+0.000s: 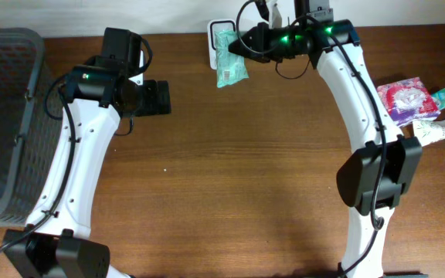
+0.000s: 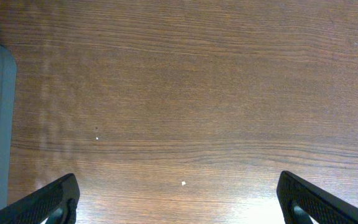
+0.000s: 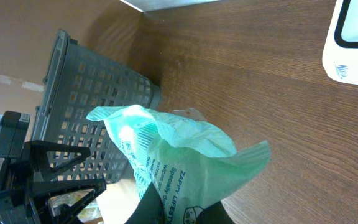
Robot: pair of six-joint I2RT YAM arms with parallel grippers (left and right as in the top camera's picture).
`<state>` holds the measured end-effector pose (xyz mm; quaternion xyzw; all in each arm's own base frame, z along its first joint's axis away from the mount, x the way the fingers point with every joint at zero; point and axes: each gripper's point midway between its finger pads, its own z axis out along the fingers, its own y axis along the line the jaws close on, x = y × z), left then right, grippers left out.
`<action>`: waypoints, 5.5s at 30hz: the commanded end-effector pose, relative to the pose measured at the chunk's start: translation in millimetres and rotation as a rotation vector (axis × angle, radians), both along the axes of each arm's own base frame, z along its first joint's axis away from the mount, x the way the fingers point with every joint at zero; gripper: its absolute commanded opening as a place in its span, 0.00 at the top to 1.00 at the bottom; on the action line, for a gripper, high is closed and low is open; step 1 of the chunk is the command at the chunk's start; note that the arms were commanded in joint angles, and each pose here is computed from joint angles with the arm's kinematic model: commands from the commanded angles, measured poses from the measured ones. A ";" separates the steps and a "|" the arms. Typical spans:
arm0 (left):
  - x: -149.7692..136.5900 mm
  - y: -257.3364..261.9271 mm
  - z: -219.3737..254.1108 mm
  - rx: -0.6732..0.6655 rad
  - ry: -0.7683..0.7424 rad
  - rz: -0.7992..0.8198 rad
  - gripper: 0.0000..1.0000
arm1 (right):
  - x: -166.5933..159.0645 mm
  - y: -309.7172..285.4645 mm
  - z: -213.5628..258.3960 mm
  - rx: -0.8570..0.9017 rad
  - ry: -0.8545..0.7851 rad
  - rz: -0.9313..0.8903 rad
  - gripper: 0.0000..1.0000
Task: Scan the item barcode
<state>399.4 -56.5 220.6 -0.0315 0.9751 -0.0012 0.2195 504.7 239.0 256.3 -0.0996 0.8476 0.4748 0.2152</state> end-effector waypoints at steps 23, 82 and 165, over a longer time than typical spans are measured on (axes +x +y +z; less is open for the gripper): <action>0.1 0.6 3.7 0.017 -0.010 -0.016 0.01 | -86.7 -149.4 -213.3 -1.481 0.224 -0.410 0.37; 0.1 0.6 3.7 0.017 -0.010 -0.016 0.01 | -84.4 -21.1 -221.9 -0.330 0.513 0.105 0.26; 0.2 0.7 3.7 0.016 -0.010 -0.016 0.01 | 164.9 2.5 -64.6 -0.341 -0.575 -0.602 0.96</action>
